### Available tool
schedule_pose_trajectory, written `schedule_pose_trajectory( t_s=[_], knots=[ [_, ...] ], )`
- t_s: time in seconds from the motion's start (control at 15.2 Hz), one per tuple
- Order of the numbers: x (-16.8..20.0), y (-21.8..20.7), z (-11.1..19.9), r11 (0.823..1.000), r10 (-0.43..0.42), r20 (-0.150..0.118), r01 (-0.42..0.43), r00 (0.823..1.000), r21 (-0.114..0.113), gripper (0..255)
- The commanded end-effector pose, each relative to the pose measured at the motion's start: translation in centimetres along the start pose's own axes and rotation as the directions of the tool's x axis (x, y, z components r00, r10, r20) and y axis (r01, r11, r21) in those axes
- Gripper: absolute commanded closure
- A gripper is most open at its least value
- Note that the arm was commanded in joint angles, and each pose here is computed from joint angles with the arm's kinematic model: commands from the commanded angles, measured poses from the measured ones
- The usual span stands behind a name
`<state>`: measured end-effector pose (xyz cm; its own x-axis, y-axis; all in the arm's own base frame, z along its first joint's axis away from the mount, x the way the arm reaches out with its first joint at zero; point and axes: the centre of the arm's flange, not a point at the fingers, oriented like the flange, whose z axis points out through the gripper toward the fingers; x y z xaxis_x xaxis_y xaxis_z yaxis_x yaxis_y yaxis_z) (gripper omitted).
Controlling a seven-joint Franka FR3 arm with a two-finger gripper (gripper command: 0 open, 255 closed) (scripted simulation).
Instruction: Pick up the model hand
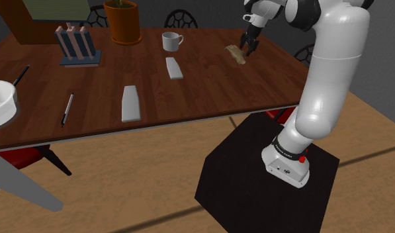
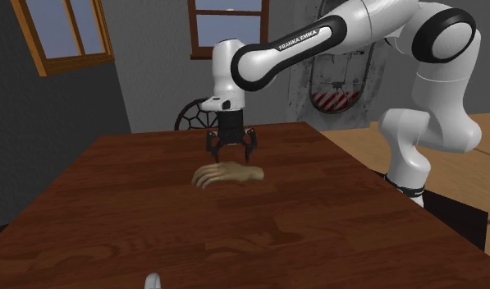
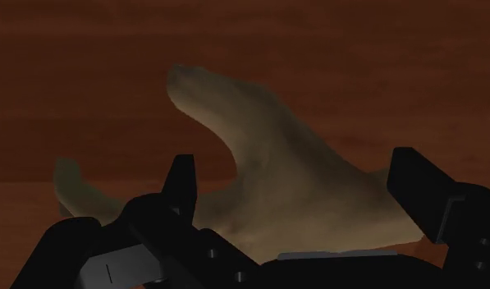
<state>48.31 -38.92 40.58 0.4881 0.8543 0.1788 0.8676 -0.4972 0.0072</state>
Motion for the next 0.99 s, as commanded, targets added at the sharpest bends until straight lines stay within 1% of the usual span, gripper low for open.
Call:
schedule_pose_trajectory(
  t_s=[0.0,0.13,0.2,0.79,0.92],
  knots=[
    [-0.3,0.0,1.5,1.000,0.000,0.000,0.000,1.000,0.000,0],
    [-0.3,0.0,1.5,1.000,0.000,0.000,0.000,1.000,0.000,0],
    [-0.2,0.0,1.5,1.000,0.000,0.000,0.000,1.000,0.000,255],
    [-0.3,0.0,1.5,1.000,0.000,0.000,0.000,1.000,0.000,255],
    [-0.1,0.0,0.4,1.000,0.000,0.000,0.000,1.000,0.000,255]
  ],
)
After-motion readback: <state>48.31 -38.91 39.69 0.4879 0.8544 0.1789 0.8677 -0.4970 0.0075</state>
